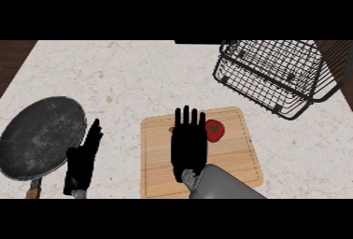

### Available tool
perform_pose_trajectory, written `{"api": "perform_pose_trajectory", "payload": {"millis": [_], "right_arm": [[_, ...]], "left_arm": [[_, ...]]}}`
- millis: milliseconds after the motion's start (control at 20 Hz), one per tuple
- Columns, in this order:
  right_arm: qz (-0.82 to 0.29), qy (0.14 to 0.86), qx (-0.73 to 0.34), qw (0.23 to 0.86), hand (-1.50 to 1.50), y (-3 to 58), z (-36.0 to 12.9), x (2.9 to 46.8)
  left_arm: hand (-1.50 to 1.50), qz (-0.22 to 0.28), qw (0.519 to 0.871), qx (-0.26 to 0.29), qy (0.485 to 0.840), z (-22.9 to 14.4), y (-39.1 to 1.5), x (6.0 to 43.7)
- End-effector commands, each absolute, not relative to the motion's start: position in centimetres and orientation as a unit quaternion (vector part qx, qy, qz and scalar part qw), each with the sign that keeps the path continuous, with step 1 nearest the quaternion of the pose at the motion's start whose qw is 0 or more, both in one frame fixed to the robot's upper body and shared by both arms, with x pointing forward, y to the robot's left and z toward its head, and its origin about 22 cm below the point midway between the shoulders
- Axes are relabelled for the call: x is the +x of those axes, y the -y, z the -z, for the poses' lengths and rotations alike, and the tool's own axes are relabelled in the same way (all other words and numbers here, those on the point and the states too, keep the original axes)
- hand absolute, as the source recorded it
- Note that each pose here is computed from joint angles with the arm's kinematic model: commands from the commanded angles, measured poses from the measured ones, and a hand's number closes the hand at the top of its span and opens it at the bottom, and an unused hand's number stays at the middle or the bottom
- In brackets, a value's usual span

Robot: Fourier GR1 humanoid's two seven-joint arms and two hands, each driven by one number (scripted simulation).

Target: Pick the croissant from the cutting board and place it in the tiered basket

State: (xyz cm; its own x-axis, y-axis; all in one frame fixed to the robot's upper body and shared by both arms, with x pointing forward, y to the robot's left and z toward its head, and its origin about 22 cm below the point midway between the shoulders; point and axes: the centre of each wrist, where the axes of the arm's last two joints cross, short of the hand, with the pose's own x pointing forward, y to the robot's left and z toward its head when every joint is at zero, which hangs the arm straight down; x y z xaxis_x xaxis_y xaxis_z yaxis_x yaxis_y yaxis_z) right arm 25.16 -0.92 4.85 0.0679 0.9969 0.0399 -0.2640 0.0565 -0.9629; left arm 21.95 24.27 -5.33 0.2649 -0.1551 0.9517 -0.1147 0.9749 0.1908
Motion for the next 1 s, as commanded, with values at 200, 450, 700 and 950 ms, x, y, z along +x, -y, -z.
{"api": "perform_pose_trajectory", "payload": {"millis": [200, 450, 700, 950], "right_arm": [[-0.527, 0.357, -0.462, 0.618, -1.50, 0.0, -4.8, 25.7], [-0.537, 0.335, -0.464, 0.619, -1.50, 0.7, -2.9, 27.7], [-0.530, 0.325, -0.443, 0.646, -1.50, 1.6, -1.0, 26.6], [-0.542, 0.310, -0.435, 0.649, -1.50, 1.6, -2.0, 27.7]], "left_arm": [[0.00, 0.015, 0.789, 0.120, 0.602, 5.4, -23.4, 20.6], [0.00, 0.009, 0.792, 0.107, 0.601, 5.2, -23.5, 21.8], [0.00, 0.013, 0.789, 0.121, 0.602, 5.5, -25.8, 20.8], [0.00, 0.009, 0.787, 0.114, 0.606, 5.9, -22.8, 21.8]]}}
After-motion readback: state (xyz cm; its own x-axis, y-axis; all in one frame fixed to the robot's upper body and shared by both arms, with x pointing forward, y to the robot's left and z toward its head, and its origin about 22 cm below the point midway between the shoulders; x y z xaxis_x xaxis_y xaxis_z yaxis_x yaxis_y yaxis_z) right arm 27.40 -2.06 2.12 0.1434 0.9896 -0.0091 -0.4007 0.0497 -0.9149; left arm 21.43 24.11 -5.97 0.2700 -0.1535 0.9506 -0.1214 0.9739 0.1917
